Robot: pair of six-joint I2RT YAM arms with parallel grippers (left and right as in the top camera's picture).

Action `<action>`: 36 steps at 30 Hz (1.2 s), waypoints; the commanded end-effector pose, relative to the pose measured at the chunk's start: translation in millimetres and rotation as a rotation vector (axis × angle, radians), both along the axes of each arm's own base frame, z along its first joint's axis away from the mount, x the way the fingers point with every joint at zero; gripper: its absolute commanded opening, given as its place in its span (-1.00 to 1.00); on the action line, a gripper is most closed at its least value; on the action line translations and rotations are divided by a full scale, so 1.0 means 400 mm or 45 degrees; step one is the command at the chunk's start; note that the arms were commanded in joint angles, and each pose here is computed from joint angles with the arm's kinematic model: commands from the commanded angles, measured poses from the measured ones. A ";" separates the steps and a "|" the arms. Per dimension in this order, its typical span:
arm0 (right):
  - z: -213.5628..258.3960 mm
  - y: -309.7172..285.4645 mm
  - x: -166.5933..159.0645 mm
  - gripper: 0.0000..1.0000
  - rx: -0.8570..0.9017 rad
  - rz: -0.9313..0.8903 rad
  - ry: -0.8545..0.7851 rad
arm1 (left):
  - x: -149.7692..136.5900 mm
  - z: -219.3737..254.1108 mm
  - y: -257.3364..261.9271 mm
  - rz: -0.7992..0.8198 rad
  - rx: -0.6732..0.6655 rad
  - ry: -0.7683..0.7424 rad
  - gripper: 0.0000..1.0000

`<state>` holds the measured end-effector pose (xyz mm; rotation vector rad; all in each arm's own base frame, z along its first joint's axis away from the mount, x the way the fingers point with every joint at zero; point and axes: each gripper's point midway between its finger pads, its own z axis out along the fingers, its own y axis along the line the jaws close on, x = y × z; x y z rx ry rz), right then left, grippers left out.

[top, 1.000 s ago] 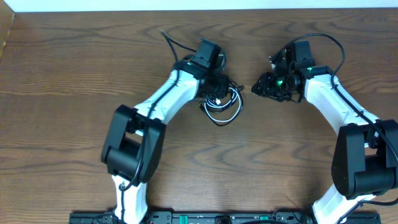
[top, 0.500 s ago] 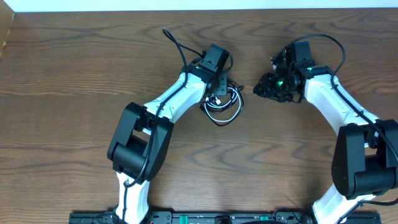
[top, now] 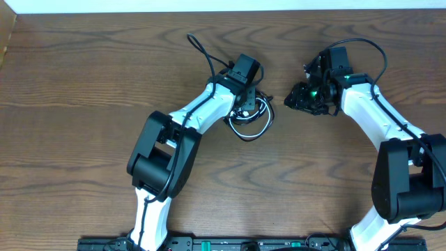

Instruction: Untangle cables

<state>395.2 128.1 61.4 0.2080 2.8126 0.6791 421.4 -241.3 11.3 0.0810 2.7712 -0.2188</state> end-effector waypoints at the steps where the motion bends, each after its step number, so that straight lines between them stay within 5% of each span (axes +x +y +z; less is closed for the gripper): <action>1: -0.003 -0.002 -0.003 -0.18 -0.004 -0.007 0.007 | -0.004 -0.044 0.012 0.024 0.040 0.034 -0.85; 8: 0.006 0.017 -0.003 -0.21 0.031 0.062 -0.024 | -0.002 0.005 0.013 0.026 0.018 0.007 -0.86; 16: 0.144 0.171 -0.018 -0.18 0.544 0.429 -0.220 | -0.031 0.156 -0.026 -0.043 -0.258 0.041 -0.85; 23: 0.065 0.115 -0.004 -0.25 0.312 0.197 -0.081 | -0.032 0.270 -0.023 -0.083 -0.455 0.021 -0.85; 36: 0.072 0.159 -0.018 -0.14 0.328 0.308 -0.123 | -0.051 0.491 -0.072 -0.232 -0.771 -0.128 -0.85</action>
